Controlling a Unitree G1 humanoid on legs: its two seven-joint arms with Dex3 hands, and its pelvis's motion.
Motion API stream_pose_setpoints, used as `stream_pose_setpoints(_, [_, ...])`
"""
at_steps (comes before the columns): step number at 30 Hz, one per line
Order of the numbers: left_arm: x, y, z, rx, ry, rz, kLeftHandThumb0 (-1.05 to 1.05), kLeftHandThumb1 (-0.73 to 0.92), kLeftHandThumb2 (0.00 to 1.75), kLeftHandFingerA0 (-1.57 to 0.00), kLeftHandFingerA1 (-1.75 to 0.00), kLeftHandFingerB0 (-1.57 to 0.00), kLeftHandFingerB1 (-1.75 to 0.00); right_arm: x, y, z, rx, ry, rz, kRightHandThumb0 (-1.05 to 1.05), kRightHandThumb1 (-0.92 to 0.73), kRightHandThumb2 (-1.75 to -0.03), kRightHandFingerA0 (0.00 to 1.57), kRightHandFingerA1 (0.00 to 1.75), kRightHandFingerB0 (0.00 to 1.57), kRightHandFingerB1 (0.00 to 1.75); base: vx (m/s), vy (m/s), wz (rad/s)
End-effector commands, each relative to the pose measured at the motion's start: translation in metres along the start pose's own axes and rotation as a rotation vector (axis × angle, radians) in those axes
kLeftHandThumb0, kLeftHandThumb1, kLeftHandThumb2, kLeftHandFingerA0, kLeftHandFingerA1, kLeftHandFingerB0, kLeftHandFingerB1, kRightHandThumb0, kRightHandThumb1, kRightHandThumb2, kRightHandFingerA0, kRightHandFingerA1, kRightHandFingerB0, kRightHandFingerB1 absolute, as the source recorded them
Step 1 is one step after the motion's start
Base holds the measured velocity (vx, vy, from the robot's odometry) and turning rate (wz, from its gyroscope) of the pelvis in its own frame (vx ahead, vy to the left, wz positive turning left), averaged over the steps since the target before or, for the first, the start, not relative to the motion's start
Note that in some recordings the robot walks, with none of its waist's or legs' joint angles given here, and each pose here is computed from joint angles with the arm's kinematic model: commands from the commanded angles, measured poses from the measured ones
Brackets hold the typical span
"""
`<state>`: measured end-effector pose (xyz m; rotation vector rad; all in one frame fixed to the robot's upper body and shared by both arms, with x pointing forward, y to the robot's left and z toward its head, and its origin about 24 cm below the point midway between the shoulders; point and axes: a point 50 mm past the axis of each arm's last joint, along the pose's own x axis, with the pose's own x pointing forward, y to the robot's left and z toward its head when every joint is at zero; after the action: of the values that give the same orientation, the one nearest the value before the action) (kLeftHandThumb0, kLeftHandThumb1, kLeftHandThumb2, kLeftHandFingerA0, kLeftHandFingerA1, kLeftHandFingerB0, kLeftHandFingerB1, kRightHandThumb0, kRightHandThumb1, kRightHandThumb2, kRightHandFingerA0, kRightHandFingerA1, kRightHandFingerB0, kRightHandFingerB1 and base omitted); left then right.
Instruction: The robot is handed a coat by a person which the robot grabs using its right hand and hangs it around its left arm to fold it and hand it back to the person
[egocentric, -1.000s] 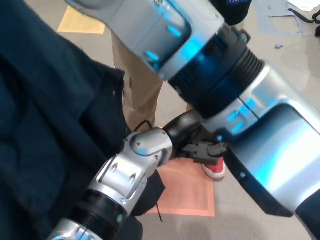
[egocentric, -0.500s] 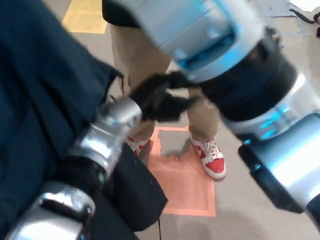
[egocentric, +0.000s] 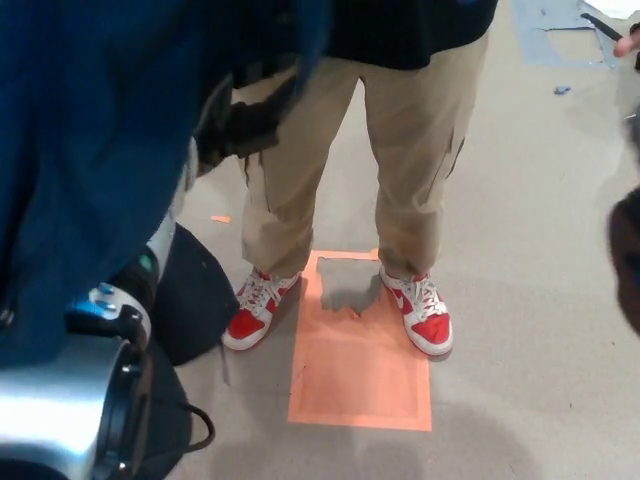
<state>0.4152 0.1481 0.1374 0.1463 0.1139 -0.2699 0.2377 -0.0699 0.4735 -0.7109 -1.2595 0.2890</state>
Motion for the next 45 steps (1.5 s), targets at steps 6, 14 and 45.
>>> stream_pose_setpoints(6, [-0.009, 0.03, -0.003, -0.081, -0.068, 0.133, -0.68, 0.8, 0.64, -0.22, -0.32, -0.24, -0.31, -0.115, -0.086, -0.058, 0.166, 0.299, -0.231, -0.36, -0.86, -0.66, 1.07, 0.55, 1.12, 0.68, 0.0, 0.0, 0.0])
stream_pose_setpoints(14, [-0.013, 0.036, -0.009, -0.119, -0.075, 0.149, -0.67, 0.79, 0.64, -0.24, -0.32, -0.26, -0.31, -0.22, -0.047, -0.096, 0.224, 0.629, -0.17, -0.36, -0.82, -0.66, 1.01, 0.54, 1.11, 0.7, 0.0, 0.0, 0.0])
stream_pose_setpoints(45, [-0.021, 0.058, 0.015, -0.04, -0.165, 0.151, -0.67, 0.79, 0.64, -0.26, -0.33, -0.32, -0.34, -0.471, 0.138, -0.154, 0.228, 1.347, 1.374, -0.76, -0.57, -0.58, 0.11, 0.3, 0.0, 0.11, 0.0, 0.0, 0.0])
